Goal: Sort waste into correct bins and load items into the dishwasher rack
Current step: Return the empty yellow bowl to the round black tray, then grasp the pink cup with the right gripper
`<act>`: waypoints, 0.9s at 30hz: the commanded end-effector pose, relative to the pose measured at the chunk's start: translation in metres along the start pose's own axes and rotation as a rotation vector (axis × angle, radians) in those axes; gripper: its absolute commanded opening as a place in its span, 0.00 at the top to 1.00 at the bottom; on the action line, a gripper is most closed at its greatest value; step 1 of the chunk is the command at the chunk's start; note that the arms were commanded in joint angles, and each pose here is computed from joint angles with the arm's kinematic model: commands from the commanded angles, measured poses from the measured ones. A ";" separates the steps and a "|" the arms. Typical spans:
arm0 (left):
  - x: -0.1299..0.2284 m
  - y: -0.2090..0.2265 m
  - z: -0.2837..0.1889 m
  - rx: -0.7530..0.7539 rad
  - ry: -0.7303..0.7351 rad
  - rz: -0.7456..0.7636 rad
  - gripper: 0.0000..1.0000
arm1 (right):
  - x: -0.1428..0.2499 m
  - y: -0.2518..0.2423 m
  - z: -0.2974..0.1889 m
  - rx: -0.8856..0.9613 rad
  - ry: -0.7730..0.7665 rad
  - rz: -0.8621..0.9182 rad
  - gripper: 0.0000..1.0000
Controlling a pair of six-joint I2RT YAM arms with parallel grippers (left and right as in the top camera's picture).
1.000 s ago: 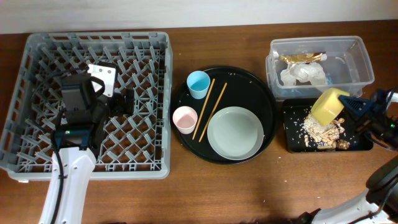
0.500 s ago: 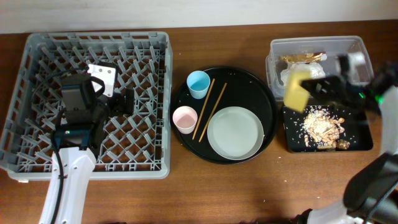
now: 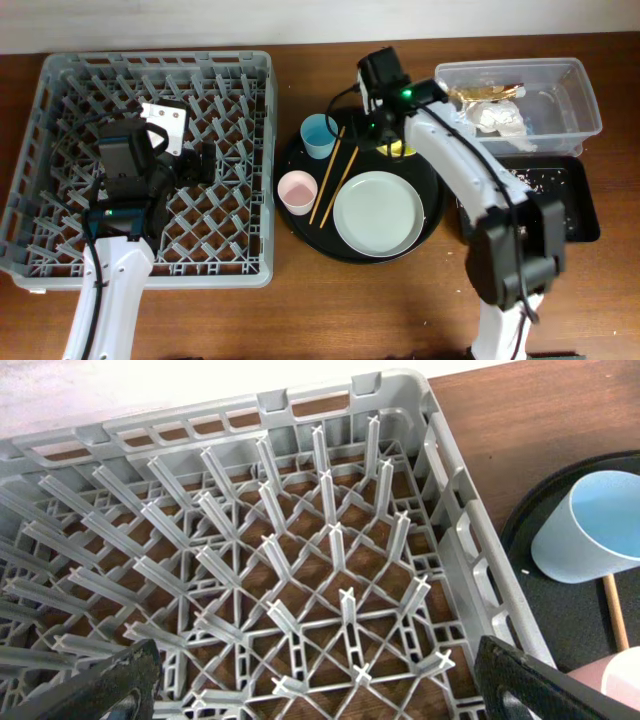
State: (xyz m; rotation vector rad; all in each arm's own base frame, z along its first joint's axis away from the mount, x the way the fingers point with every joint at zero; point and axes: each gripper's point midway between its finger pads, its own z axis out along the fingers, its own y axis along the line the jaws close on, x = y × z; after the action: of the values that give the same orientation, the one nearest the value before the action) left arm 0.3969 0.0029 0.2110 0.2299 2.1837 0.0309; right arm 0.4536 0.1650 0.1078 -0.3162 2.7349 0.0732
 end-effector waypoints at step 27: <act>-0.027 -0.043 -0.012 0.266 -0.113 -0.002 0.00 | 0.049 0.137 -0.008 -0.318 0.245 0.090 0.61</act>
State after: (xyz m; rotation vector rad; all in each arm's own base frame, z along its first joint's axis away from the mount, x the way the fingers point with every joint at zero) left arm 0.3989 -0.0193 0.2188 0.2981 2.1335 -0.1088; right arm 0.3824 0.2830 0.1182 -0.3598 2.9154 0.5980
